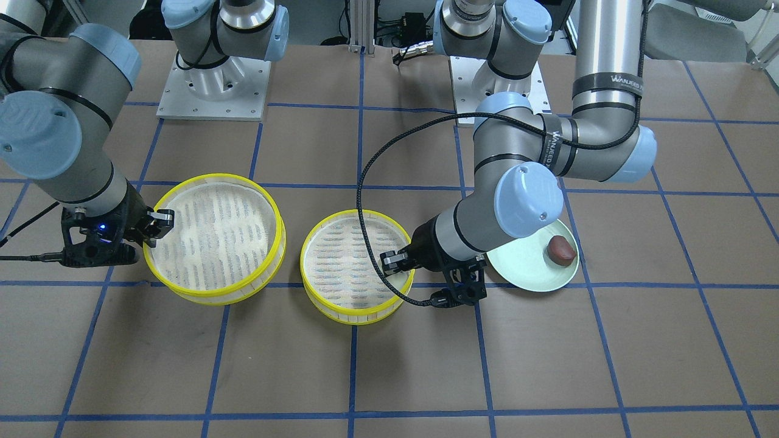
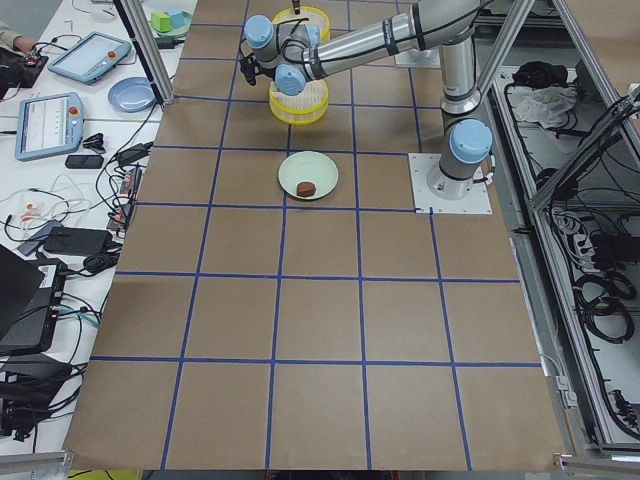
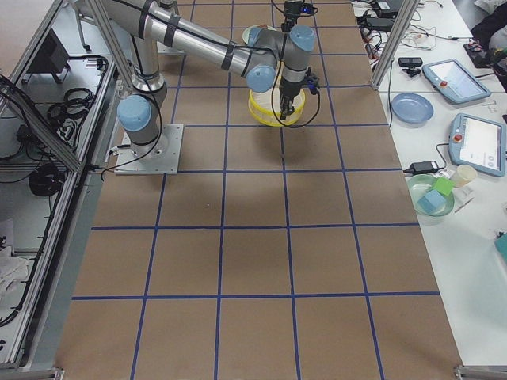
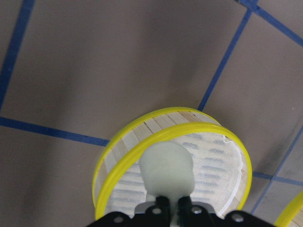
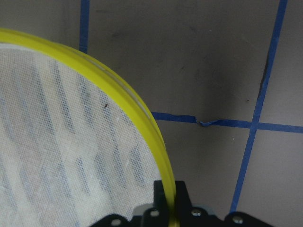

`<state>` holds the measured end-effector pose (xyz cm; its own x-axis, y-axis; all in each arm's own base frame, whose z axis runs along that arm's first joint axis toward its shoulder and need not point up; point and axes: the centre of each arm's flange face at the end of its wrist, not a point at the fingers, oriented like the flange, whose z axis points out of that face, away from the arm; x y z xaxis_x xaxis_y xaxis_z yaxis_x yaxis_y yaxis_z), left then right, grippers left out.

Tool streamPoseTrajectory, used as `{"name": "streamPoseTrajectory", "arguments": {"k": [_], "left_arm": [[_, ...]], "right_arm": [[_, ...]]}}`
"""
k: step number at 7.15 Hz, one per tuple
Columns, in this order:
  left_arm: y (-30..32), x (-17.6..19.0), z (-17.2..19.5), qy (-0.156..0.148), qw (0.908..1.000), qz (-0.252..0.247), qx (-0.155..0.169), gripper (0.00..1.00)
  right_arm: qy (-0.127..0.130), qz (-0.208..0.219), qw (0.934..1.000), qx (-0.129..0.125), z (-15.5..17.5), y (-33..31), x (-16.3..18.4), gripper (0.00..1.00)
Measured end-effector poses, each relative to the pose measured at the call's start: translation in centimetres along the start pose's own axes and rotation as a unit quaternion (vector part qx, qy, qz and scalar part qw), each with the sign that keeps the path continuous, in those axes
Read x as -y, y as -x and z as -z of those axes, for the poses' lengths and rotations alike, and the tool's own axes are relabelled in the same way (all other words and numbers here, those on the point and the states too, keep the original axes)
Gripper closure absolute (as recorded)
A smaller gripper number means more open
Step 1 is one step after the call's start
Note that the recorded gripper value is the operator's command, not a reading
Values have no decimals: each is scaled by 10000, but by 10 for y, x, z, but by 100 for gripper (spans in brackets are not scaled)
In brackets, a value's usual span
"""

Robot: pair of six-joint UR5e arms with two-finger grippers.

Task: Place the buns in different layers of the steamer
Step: 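Carry the white bun with the left gripper into the lower steamer tier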

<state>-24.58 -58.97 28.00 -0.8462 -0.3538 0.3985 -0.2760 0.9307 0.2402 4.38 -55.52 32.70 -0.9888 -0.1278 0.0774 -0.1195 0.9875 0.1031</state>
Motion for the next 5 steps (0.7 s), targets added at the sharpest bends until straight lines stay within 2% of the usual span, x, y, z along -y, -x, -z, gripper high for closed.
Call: {"name": "streamPoseTrajectory", "arguments": {"k": [1, 3, 5], "left_arm": [[-3, -9, -18, 109, 9999, -60, -6, 0], [-13, -25, -34, 217, 9997, -112, 77, 0], [-18, -32, -28, 156, 9997, -137, 84, 0]], "right_arm": [[1, 4, 10000, 3, 0, 1, 0, 100], [-7, 2, 10000, 7, 1, 3, -1, 100], [-40, 12, 10000, 4, 4, 11, -1, 100]]}}
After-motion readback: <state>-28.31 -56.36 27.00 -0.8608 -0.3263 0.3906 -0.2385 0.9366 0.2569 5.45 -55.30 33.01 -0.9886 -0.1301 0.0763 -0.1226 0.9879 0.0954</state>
